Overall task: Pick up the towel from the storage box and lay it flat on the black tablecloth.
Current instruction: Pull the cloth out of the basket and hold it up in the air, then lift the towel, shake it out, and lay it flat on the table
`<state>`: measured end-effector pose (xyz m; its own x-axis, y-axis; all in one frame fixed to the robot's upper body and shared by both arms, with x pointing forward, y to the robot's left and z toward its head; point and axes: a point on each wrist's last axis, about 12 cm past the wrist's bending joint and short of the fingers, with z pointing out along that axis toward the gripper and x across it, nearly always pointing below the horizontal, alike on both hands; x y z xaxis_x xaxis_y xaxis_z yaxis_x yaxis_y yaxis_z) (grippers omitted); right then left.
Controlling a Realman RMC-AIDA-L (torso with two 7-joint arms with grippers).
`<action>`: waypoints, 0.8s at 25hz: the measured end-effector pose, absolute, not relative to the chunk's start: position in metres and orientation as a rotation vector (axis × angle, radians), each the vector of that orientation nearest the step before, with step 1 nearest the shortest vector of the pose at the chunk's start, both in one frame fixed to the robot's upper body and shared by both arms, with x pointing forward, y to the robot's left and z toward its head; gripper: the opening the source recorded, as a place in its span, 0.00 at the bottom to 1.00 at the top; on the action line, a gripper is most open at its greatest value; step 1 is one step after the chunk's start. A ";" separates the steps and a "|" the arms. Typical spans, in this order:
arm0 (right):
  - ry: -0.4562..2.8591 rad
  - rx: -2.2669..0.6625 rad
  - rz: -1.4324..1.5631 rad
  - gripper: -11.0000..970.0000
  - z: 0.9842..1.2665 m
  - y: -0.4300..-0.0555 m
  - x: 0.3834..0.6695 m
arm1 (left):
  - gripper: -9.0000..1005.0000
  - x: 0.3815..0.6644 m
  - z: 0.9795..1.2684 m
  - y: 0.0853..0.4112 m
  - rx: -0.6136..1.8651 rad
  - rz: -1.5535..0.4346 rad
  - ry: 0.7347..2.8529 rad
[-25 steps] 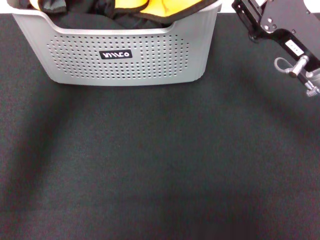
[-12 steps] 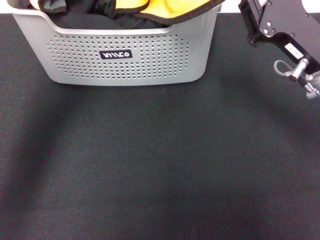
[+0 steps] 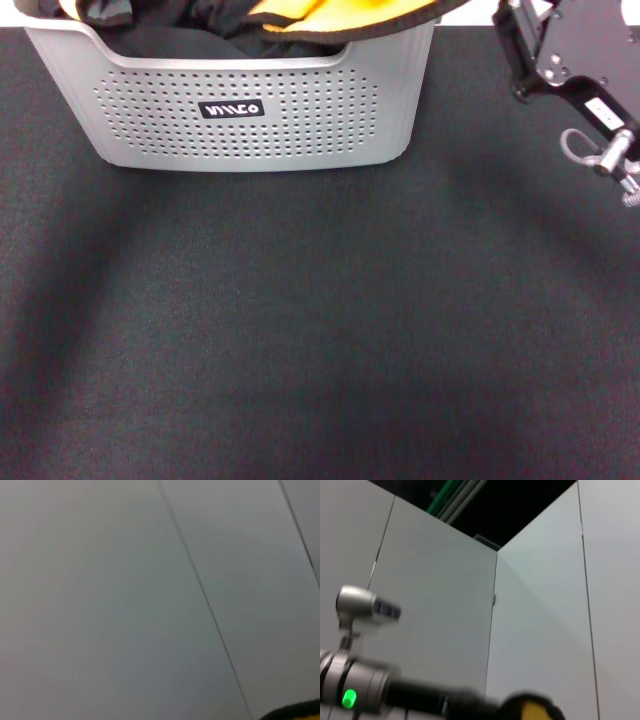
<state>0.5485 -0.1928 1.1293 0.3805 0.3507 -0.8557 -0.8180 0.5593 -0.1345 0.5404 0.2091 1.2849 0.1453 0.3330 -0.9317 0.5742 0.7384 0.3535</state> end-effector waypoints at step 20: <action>0.950 -0.984 0.814 0.03 1.170 -0.177 0.538 | 0.02 0.492 1.121 0.289 0.552 -0.824 1.464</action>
